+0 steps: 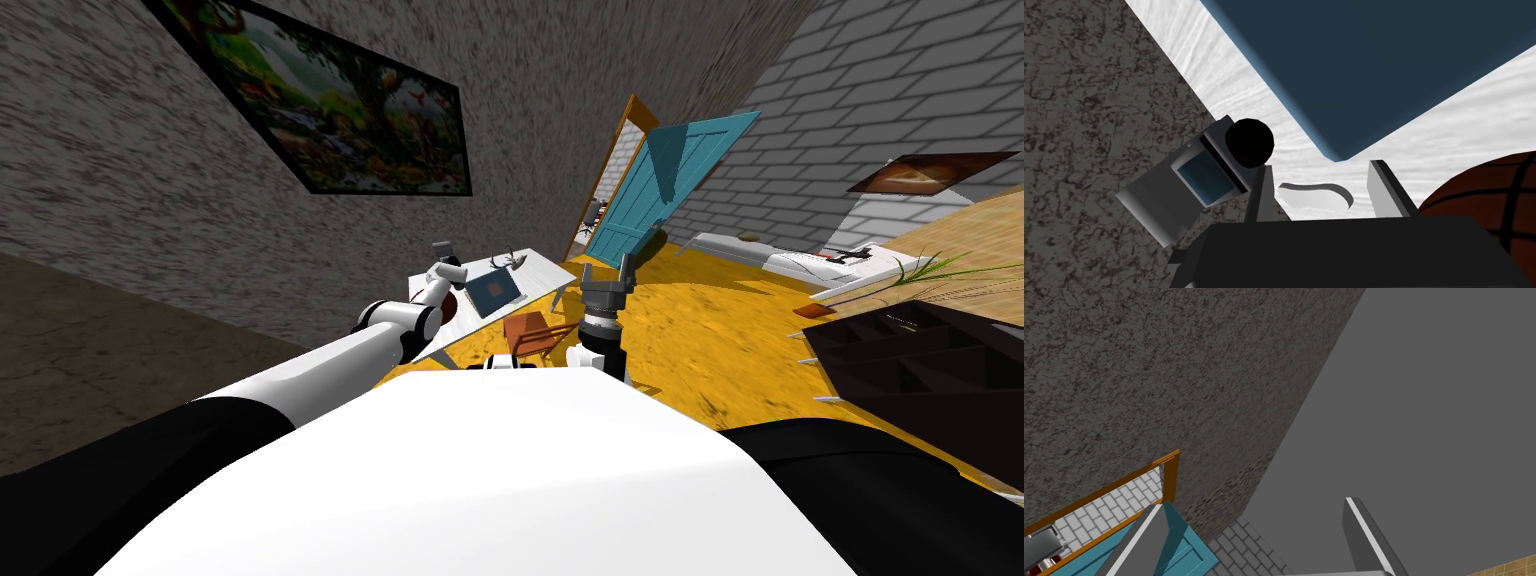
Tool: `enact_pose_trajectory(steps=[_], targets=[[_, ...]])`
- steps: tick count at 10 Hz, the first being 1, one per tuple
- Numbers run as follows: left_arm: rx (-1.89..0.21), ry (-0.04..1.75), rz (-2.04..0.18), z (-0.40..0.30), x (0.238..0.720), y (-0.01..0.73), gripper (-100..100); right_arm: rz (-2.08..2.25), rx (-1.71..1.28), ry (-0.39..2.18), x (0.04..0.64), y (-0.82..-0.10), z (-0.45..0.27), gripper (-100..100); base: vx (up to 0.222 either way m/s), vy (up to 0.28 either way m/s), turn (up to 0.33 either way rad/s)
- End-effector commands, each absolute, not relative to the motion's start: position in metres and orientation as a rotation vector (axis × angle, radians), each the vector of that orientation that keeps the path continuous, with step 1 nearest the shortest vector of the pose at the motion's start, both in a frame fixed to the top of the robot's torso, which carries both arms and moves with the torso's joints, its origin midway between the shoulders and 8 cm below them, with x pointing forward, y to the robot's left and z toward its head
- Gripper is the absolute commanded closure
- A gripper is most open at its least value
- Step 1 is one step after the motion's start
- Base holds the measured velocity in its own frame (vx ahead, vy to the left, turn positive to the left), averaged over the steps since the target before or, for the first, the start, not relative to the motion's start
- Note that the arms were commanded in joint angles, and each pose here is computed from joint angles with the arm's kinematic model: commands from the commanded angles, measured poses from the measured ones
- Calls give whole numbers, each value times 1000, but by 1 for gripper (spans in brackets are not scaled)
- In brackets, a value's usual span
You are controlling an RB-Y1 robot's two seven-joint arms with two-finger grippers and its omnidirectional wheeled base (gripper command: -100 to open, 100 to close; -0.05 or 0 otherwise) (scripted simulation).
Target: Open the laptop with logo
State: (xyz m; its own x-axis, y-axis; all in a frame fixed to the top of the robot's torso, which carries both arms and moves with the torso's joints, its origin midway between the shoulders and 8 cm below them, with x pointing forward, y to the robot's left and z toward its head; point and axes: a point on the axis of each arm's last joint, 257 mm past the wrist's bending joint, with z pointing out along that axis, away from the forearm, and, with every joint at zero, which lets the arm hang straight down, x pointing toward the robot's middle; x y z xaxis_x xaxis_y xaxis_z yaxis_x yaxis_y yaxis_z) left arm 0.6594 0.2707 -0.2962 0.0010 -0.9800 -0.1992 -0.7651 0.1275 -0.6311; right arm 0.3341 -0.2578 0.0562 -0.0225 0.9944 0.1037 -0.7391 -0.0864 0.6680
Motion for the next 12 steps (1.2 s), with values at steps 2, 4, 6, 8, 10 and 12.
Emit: enact_pose_trajectory(steps=[2, 4, 6, 8, 10, 12], targets=[[-1673, 1814, -465, -268, 673, 256, -100, 1551, 653, 509, 334, -258, 56, 0, -28, 23, 31], [-1671, 1817, -466, -256, 677, 251, -100, 1551, 653, 509, 334, -258, 56, 0, -18, 20, 16], [-1671, 1817, -464, -258, 676, 252, -100, 1551, 653, 509, 334, -258, 56, 0, -8, 11, 7], [-1671, 1817, -465, -257, 676, 251, 0, 1551, 653, 509, 334, -258, 56, 0, 0, 0, 0], [-1671, 1817, -465, -257, 676, 251, 0, 1551, 653, 509, 334, -258, 56, 0, 0, 0, 0], [-1671, 1817, -465, -257, 676, 251, 0, 1551, 653, 509, 334, -258, 56, 0, 0, 0, 0]])
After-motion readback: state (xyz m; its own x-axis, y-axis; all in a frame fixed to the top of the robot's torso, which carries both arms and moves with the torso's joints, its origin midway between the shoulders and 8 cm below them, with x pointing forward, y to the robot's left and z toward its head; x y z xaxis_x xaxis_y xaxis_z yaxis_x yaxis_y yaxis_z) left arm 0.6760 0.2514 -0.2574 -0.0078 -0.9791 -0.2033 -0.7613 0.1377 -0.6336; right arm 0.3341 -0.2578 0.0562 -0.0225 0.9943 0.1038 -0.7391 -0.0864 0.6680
